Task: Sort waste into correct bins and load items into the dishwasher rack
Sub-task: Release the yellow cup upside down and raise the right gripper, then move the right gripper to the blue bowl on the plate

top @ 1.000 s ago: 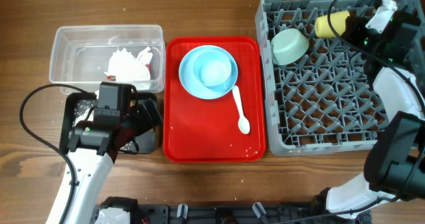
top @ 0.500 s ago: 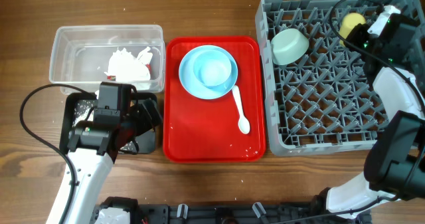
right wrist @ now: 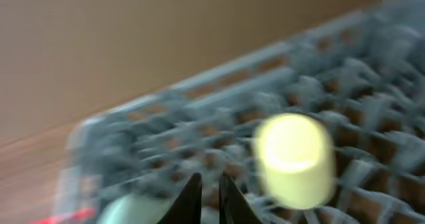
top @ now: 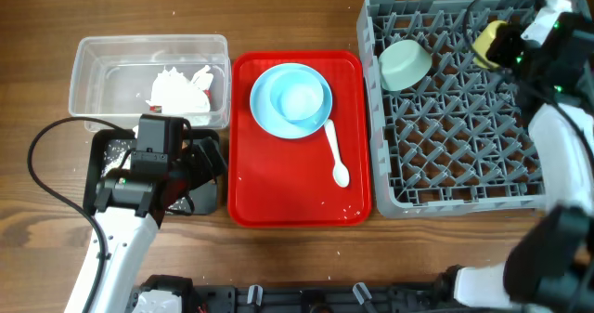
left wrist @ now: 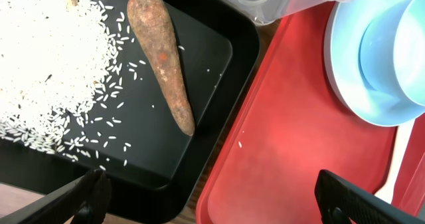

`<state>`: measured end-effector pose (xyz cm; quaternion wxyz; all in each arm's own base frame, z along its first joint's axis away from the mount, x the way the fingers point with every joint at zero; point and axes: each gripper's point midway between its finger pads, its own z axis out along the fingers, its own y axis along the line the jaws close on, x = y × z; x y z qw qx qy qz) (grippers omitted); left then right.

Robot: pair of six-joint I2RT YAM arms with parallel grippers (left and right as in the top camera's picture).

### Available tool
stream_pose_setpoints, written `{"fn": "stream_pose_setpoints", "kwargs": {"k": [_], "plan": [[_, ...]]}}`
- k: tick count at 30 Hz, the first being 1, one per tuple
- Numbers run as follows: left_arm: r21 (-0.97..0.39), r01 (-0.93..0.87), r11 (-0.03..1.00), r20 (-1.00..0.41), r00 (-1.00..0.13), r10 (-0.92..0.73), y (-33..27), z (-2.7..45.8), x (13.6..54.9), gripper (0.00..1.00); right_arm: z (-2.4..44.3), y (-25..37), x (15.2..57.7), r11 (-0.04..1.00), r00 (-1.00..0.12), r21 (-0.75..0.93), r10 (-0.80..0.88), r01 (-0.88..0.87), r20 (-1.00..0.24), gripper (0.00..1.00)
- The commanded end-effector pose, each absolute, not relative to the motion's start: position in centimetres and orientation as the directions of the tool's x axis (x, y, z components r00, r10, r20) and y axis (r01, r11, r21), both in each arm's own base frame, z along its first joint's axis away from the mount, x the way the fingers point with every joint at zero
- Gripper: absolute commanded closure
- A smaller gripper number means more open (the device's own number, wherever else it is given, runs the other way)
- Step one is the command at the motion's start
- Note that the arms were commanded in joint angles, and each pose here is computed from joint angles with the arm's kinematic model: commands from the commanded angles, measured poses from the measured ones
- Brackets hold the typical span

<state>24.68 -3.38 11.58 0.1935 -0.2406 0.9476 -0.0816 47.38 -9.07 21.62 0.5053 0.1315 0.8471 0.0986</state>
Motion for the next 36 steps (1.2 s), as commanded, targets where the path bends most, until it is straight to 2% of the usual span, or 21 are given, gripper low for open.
{"fn": "stream_pose_setpoints", "kwargs": {"k": [1,5,9,12,15,18,27,29,34,36], "plan": [[-0.218,-0.439,0.872,-0.359,-0.794,-0.49,-2.5,11.7,25.0,0.0,26.5,-1.2,45.2,0.927,-0.459,0.34,0.235,-0.16,-0.857,0.86],[-0.175,-0.46,0.871,-0.395,-0.777,-0.49,-1.4,11.8,25.2,0.0,26.4,8.0,41.6,0.832,-0.573,0.404,0.132,-0.38,-0.809,0.82],[-0.175,-0.46,0.871,-0.395,-0.777,-0.49,-1.4,11.8,25.2,0.0,23.1,16.5,37.2,0.744,-0.709,0.466,-0.015,-0.479,-0.705,0.78],[-0.175,-0.46,0.871,-0.395,-0.777,-0.49,-1.4,11.8,25.2,0.0,21.2,22.3,34.2,0.673,-0.727,0.473,-0.14,-0.568,-0.673,0.75],[-0.175,-0.46,0.87,-0.395,-0.777,-0.49,-1.4,11.8,25.2,0.0,18.1,26.4,32.2,0.714,-0.771,0.451,-0.196,-0.535,-0.606,0.67],[-0.175,-0.46,0.87,-0.395,-0.777,-0.49,-1.4,11.8,25.2,0.0,16.7,28.1,31.6,0.746,-0.784,0.424,-0.206,-0.513,-0.586,0.62],[-0.178,-0.459,0.87,-0.399,-0.775,-0.491,-1.5,11.8,25.3,0.0,13.3,33.9,33.1,0.685,-0.723,0.415,-0.237,-0.598,-0.649,0.35],[-0.181,-0.458,0.87,-0.402,-0.773,-0.491,-1.5,11.9,25.4,0.0,11.4,34.0,34.2,0.714,-0.727,0.393,-0.234,-0.579,-0.646,0.36],[-0.183,-0.458,0.87,-0.404,-0.772,-0.491,-1.5,11.9,25.5,0.0,8.3,33.7,35.7,0.763,-0.732,0.347,-0.232,-0.546,-0.641,0.52],[-0.185,-0.457,0.87,-0.405,-0.771,-0.491,-1.5,11.9,25.5,0.0,8.0,33.4,36.8,0.789,-0.717,0.315,-0.215,-0.528,-0.663,0.53]]}}
